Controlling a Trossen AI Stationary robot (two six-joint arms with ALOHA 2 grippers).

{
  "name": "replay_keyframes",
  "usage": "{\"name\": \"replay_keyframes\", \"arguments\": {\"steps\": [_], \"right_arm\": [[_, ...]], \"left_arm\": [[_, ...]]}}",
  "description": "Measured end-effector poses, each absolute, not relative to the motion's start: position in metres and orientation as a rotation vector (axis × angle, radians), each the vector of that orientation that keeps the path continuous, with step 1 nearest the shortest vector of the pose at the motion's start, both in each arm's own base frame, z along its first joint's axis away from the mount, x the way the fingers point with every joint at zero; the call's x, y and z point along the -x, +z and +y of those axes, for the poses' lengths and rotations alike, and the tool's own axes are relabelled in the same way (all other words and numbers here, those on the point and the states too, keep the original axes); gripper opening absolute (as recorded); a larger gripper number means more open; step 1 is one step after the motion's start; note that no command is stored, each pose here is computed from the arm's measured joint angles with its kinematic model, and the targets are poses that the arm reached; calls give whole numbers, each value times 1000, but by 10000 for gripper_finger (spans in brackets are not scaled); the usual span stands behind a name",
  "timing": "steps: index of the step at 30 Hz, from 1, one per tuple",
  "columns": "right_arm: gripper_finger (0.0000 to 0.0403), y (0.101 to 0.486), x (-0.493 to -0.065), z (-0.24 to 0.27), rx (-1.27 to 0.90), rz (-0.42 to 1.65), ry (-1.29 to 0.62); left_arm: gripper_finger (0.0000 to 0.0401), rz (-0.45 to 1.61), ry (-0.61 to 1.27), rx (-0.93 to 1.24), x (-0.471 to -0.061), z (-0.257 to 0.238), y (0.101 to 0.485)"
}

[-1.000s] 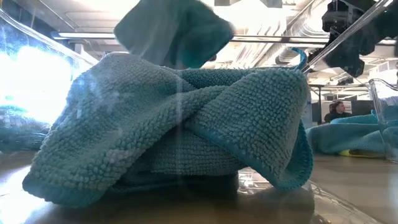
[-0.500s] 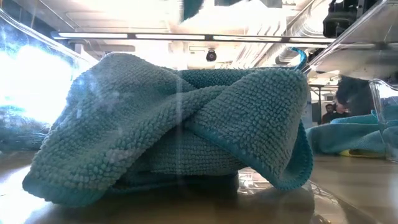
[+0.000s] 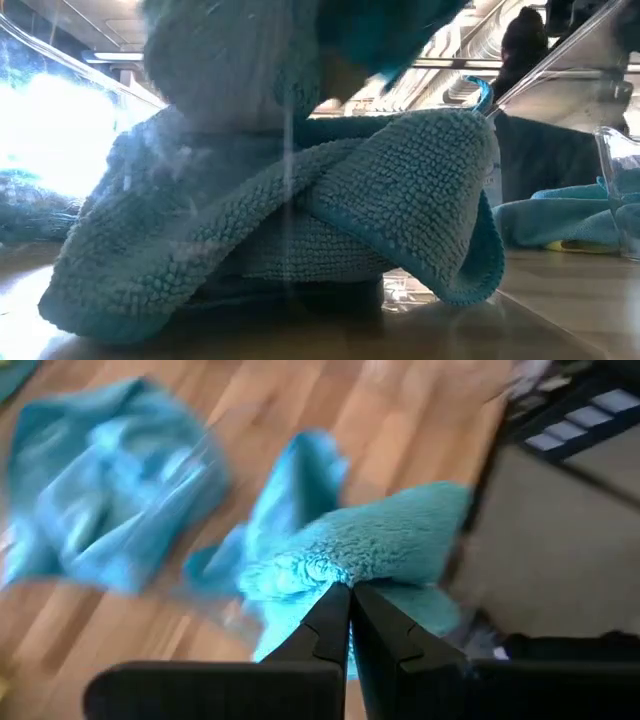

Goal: Sort microfiber towel by color & place in baskets
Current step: Put the blue towel into the left transparent bin

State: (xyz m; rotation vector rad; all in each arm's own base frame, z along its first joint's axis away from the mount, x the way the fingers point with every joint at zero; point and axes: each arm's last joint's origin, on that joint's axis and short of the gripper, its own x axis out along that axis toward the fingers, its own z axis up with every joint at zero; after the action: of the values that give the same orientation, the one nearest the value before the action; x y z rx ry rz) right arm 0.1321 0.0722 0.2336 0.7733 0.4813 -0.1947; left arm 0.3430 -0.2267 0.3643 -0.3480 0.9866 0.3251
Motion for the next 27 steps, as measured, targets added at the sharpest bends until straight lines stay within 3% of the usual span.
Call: {"name": "replay_keyframes", "arguments": {"steps": [9,14,27], "right_arm": [[0,232,-127,86,-799,458,-201],[0,227,-127,92,-798,478,-205],[0,218,-130,102,-791,527,-217]], "left_arm": [[0,1060,307,299,-376,-218,334],[0,1159,195,182,-397,-223,301],[0,1386,142,-23,-424,-226,217]]}}
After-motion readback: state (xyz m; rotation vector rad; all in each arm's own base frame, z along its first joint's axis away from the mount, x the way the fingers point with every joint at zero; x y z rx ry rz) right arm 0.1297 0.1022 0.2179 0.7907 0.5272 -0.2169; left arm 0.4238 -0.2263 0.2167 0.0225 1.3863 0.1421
